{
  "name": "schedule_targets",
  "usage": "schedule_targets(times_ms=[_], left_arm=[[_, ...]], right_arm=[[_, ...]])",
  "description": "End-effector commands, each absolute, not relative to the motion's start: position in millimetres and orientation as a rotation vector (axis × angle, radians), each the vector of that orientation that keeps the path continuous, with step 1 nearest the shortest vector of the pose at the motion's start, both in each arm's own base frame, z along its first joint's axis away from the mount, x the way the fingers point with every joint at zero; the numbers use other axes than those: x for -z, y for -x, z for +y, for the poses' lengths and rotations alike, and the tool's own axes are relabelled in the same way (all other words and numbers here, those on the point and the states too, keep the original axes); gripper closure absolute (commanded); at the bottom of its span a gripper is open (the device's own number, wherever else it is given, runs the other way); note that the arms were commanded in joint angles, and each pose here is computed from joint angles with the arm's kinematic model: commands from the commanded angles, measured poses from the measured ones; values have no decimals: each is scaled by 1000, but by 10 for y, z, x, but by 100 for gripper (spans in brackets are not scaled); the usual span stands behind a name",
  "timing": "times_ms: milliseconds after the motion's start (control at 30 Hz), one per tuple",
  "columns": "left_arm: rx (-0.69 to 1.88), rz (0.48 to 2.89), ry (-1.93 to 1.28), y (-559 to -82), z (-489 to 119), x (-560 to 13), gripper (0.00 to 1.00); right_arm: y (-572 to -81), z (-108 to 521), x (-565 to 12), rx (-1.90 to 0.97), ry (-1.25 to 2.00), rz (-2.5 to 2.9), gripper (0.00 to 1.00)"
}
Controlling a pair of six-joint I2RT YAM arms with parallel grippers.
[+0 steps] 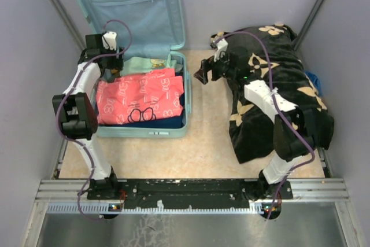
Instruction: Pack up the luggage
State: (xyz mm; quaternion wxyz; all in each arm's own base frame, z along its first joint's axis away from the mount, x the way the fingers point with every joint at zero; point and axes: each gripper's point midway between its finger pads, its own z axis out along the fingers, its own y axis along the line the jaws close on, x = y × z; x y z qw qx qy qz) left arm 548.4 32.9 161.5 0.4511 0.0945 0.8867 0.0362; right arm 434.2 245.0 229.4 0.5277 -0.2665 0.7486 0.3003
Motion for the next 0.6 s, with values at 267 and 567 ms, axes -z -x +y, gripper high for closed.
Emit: schedule_targets(times_ms=[267,567], left_arm=[[64,1970,-173,-5326,657,-2595,18],[157,1882,-75,-5316,1373,-2736,19]], right_arm=[[-4762,2993,-2057,-761,519,1841,27],[-5014,3202,-1756,-773,419,1924,34]])
